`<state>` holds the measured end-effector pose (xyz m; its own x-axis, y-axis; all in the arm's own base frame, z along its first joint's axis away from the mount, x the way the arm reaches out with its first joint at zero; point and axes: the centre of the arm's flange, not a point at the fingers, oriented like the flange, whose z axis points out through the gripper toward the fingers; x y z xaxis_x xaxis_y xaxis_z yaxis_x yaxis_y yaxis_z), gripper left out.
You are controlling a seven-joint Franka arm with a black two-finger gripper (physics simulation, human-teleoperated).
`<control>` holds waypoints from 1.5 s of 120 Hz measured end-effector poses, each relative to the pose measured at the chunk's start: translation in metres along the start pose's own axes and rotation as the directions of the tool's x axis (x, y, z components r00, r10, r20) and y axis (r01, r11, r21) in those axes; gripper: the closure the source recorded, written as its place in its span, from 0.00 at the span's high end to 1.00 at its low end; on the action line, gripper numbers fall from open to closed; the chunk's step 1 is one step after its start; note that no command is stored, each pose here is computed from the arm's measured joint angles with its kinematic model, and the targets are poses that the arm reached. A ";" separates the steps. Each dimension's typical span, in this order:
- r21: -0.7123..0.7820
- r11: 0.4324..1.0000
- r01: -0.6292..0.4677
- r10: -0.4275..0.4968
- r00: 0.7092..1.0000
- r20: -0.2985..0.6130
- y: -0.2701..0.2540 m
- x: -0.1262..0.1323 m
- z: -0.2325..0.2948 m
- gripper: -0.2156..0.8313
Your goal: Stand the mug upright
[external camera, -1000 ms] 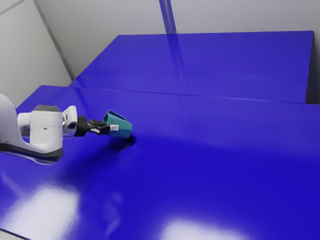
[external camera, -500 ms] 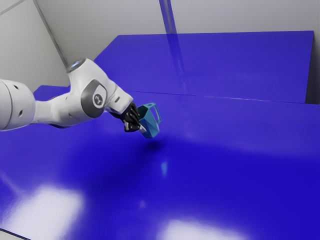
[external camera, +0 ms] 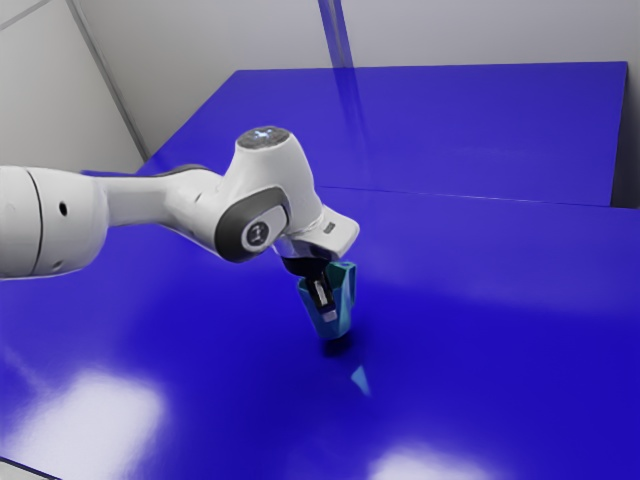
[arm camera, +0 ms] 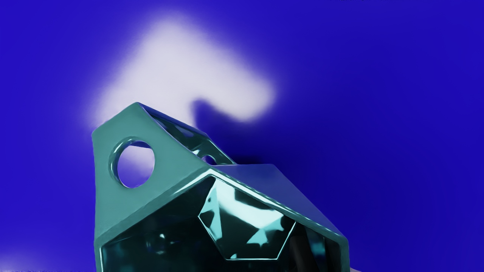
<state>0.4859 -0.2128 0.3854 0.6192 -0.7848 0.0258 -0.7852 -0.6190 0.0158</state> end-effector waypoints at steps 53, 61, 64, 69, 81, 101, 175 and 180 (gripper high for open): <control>0.017 0.850 0.527 -0.527 0.849 0.025 -0.107 -0.067 0.018 0.04; 0.027 0.755 0.655 -0.655 0.755 0.010 -0.159 -0.116 0.016 0.04; 0.031 0.728 0.685 -0.685 0.728 0.004 -0.172 -0.127 0.016 0.04; 0.037 0.703 0.710 -0.711 0.704 -0.003 -0.183 -0.134 0.016 0.04; 0.043 0.746 0.664 -0.664 0.747 -0.010 -0.156 -0.090 0.021 0.04; 0.035 0.747 0.664 -0.664 0.748 -0.016 -0.131 -0.077 0.023 0.05; 0.020 0.679 0.733 -0.733 0.680 -0.021 -0.138 -0.074 0.022 0.63; 0.019 0.678 0.735 -0.734 0.678 -0.023 -0.138 -0.071 0.016 0.66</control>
<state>0.5505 -0.0721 0.3655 0.9966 -0.0770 0.0287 -0.0774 -0.9969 0.0108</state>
